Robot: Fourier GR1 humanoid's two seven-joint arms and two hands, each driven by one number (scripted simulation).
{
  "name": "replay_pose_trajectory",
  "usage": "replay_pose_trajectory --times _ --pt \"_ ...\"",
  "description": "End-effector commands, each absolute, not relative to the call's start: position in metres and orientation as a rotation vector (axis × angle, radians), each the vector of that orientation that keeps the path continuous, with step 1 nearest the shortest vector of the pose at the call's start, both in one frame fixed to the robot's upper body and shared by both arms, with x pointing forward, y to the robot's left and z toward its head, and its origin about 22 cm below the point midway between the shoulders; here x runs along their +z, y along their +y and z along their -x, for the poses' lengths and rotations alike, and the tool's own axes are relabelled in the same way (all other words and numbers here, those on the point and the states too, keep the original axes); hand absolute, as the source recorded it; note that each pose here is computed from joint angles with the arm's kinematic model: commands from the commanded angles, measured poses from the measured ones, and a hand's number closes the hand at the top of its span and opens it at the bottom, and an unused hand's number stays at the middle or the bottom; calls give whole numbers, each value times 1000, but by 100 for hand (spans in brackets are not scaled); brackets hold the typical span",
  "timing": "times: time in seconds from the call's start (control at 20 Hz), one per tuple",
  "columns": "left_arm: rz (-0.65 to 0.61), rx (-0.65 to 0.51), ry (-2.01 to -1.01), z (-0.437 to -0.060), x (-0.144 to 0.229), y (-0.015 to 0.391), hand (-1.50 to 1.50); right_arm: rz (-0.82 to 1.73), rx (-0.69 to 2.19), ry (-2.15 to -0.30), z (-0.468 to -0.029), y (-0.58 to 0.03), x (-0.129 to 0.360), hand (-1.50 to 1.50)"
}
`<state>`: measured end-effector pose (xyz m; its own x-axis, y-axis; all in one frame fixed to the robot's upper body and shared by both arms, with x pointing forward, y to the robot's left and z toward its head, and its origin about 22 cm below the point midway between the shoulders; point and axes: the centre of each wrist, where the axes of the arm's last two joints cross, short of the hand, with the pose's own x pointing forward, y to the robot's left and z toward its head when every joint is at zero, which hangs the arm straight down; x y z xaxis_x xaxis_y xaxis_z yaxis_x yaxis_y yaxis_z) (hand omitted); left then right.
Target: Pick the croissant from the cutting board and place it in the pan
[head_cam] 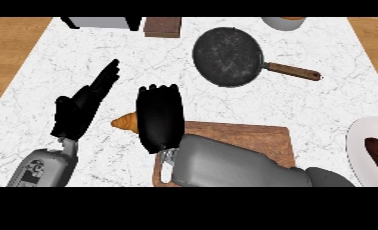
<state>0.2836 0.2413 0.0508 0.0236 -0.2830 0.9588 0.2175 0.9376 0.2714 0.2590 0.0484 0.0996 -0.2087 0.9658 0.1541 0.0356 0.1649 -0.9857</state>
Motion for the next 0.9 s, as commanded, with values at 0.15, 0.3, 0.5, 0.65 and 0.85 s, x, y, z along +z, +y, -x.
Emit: replay_pose_trajectory --times 0.15,0.3,0.5,0.65,0.85 --pt "-71 -388 -1500 -289 60 252 0 1113 856 -1549 -247 59 114 150" --pt "-79 -370 -1516 -286 55 239 0 1094 763 -1573 -257 55 119 150" --pt "-58 -377 -1502 -283 55 238 0 1019 605 -1600 -282 38 111 150" --pt "-76 -363 -1515 -273 51 238 0 1037 584 -1595 -294 26 92 150" --pt "-68 -375 -1498 -273 58 244 0 1108 590 -1584 -331 8 77 150"
